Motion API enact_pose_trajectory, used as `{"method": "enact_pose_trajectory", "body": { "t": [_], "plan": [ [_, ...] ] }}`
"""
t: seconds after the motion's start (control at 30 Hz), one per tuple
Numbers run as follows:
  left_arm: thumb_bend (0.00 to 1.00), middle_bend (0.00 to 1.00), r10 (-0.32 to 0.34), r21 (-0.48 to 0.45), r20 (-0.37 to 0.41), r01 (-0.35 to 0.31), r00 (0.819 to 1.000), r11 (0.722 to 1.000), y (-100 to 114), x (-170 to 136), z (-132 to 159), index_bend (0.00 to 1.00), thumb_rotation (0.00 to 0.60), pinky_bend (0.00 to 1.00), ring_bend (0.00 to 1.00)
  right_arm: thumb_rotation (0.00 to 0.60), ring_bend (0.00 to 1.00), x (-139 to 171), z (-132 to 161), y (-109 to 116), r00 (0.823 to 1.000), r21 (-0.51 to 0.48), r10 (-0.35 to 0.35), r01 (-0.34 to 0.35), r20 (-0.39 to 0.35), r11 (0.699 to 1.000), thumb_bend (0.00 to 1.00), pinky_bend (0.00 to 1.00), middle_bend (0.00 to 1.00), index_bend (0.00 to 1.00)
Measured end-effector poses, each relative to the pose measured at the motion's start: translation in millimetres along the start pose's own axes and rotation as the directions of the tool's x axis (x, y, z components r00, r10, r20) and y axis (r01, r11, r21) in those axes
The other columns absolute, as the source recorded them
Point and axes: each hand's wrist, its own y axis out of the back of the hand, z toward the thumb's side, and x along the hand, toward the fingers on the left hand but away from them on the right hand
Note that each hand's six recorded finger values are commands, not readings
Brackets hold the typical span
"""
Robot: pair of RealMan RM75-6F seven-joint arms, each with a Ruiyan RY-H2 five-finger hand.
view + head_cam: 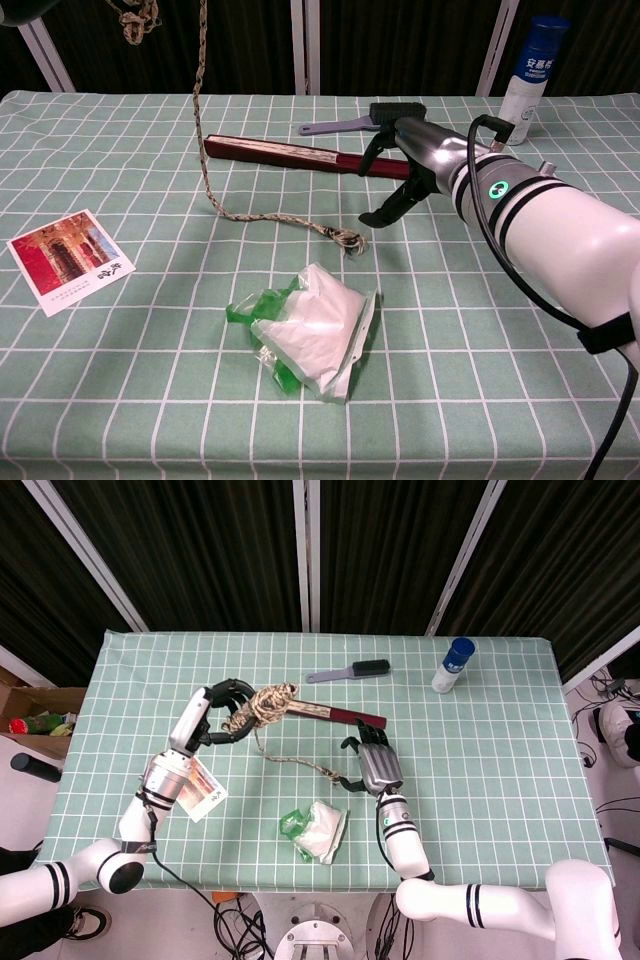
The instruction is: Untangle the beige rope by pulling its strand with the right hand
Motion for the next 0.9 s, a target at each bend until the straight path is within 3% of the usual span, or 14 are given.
{"method": "enact_pose_trajectory", "body": {
  "t": [0.43,0.9],
  "plan": [
    [0.49,0.81,-0.005,-0.004,-0.001,0.005,1.000,1.000,-1,0,0,0.78,0.600,0.68,0.65,0.600,0.00,-8,8,-23,0.999,0.008,0.039,-0.039,0.006,0.999,0.19,0.00,0.00,0.39],
    [0.49,0.81,-0.006,-0.012,-0.009,0.006,1.000,1.000,2,-3,-4,0.78,0.600,0.68,0.65,0.600,0.00,-21,18,-42,0.998,0.033,0.067,-0.067,0.018,0.997,0.29,0.00,0.00,0.44]
  ]
}}
